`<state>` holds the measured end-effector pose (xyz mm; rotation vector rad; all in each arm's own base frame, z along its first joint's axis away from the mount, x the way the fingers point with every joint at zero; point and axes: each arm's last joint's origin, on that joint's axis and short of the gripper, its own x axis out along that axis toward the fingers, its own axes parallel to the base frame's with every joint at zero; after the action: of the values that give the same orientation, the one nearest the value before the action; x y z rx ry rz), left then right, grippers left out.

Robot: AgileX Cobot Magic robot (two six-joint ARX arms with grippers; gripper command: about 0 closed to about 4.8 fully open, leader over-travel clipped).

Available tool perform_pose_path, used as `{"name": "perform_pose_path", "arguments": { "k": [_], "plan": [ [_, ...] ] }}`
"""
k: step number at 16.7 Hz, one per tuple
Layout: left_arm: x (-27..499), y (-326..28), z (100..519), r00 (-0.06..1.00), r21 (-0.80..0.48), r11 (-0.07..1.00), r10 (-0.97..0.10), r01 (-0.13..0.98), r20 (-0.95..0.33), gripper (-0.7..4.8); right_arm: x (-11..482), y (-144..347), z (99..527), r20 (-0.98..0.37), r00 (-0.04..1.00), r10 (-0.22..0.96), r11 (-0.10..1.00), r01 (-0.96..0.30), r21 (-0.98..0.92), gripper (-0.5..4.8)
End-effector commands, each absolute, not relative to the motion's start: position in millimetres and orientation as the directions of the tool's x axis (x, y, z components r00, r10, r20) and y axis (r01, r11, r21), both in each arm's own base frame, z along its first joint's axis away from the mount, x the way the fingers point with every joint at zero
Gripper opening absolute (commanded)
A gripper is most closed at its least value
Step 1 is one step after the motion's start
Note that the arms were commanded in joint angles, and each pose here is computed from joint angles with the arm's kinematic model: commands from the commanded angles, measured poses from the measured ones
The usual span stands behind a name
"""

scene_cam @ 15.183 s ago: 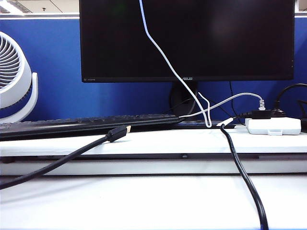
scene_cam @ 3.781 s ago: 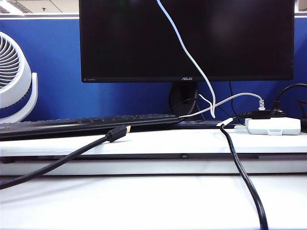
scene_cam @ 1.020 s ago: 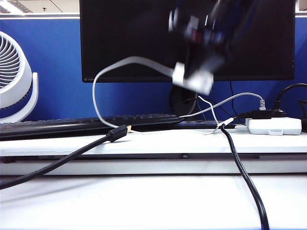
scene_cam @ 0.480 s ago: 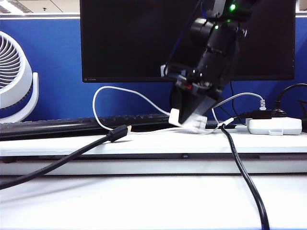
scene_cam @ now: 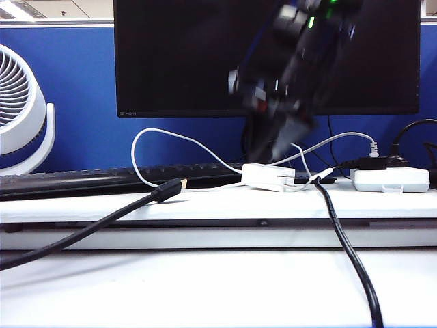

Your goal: Pick up the Type-C charging cable and the charging base, insert one end of the Type-C charger into the corresponding slot on the base, and finally place the plugged-in charger back on the table.

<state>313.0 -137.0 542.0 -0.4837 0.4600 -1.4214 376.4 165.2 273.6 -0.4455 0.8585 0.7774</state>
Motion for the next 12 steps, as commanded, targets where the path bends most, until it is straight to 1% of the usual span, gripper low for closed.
{"name": "perform_pose_path", "arguments": {
  "k": [1, 2, 3, 4, 5, 6, 7, 8, 9, 10, 12],
  "plan": [
    [301.1, -132.4, 544.2, 0.138, -0.535, 0.140, -0.989, 0.833, -0.045, 1.03, 361.1, 158.7, 317.3, -0.721, 0.525, 0.453, 0.697, -0.712, -0.081, -0.06],
    [297.3, -131.0, 540.2, 0.133, -0.542, 0.153, -0.988, 0.826, -0.076, 0.39, 350.2, 154.0, 336.7, -0.686, 0.561, 0.464, 0.719, -0.691, -0.079, -0.01],
    [292.7, -129.1, 535.4, 0.148, -0.544, 0.190, -0.982, 0.817, -0.120, -0.06, 339.0, 149.3, 354.5, -0.650, 0.591, 0.477, 0.737, -0.673, -0.071, -0.01],
    [286.5, -126.0, 531.4, 0.198, -0.516, 0.262, -0.964, 0.816, -0.176, -0.06, 326.9, 144.2, 371.8, -0.613, 0.621, 0.489, 0.756, -0.652, -0.057, -0.01],
    [278.0, -121.8, 527.0, 0.295, -0.460, 0.390, -0.917, 0.797, -0.268, -0.06, 315.5, 139.4, 386.2, -0.581, 0.643, 0.498, 0.767, -0.640, -0.050, -0.01],
    [265.2, -122.3, 521.4, 0.478, -0.329, 0.625, -0.766, 0.708, -0.429, -0.06, 295.1, 130.7, 408.4, -0.532, 0.677, 0.508, 0.775, -0.629, -0.061, -0.01],
    [257.3, -121.2, 518.2, 0.573, -0.228, 0.749, -0.634, 0.622, -0.519, -0.06, 282.0, 125.0, 421.4, -0.498, 0.699, 0.513, 0.781, -0.621, -0.068, -0.01],
    [249.6, -119.7, 515.6, 0.617, -0.158, 0.819, -0.528, 0.552, -0.584, -0.06, 270.1, 120.0, 433.3, -0.459, 0.720, 0.521, 0.788, -0.612, -0.066, -0.01],
    [239.5, -121.9, 514.4, 0.630, -0.112, 0.853, -0.459, 0.510, -0.626, -0.06, 259.4, 115.5, 443.6, -0.421, 0.738, 0.528, 0.795, -0.604, -0.062, -0.01],
    [228.3, -127.2, 517.7, 0.660, -0.075, 0.872, -0.420, 0.484, -0.623, -0.06, 250.5, 111.7, 451.4, -0.391, 0.750, 0.533, 0.797, -0.601, -0.066, -0.01],
    [198.3, -132.8, 530.7, 0.729, 0.005, 0.888, -0.375, 0.460, -0.573, -0.06, 229.7, 103.2, 467.0, -0.331, 0.772, 0.542, 0.799, -0.596, -0.081, -0.01]
  ]
}}
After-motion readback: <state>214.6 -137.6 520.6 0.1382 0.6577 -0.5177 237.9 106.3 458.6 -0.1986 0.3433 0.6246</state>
